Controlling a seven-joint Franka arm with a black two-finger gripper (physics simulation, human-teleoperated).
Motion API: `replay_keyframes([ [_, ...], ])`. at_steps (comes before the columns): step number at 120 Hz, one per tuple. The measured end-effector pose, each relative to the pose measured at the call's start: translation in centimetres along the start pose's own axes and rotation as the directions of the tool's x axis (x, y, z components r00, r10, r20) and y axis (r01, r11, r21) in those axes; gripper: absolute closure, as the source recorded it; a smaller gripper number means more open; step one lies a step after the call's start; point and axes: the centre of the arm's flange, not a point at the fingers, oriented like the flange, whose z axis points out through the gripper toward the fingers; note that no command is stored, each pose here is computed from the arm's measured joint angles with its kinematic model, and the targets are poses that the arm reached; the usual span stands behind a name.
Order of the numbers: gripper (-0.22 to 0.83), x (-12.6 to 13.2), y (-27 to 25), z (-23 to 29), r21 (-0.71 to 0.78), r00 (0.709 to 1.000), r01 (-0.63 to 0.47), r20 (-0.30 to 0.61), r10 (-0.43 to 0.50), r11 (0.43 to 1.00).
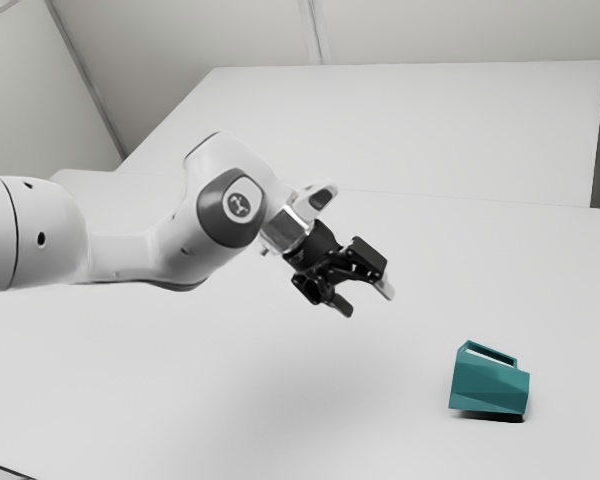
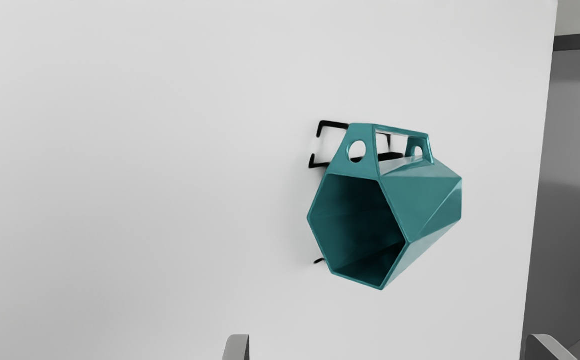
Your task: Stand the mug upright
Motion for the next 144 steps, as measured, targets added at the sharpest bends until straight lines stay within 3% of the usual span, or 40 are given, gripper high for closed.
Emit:
replay_keyframes([
  [27, 0.0, 0.7, -1.2, 3.9, -0.119, 0.988, 0.151, -0.025, -0.155, 0.981],
  [42, 0.0, -2.2, 2.3, 9.6, -0.13, 0.991, 0.126, 0.056, -0.119, 0.984],
  [55, 0.0, -3.2, 2.8, 12.3, -0.12, 0.991, 0.12, 0.069, -0.113, 0.986],
  [84, 0.0, -1.3, 2.8, 13.8, -0.141, 0.989, 0.147, 0.024, -0.145, 0.979],
  [111, 0.0, -0.3, 2.3, 16.1, -0.167, 0.979, 0.203, 0.033, -0.201, 0.965],
  [144, 0.0, 0.2, 4.0, 17.5, -0.207, 0.978, 0.208, 0.05, -0.202, 0.956],
])
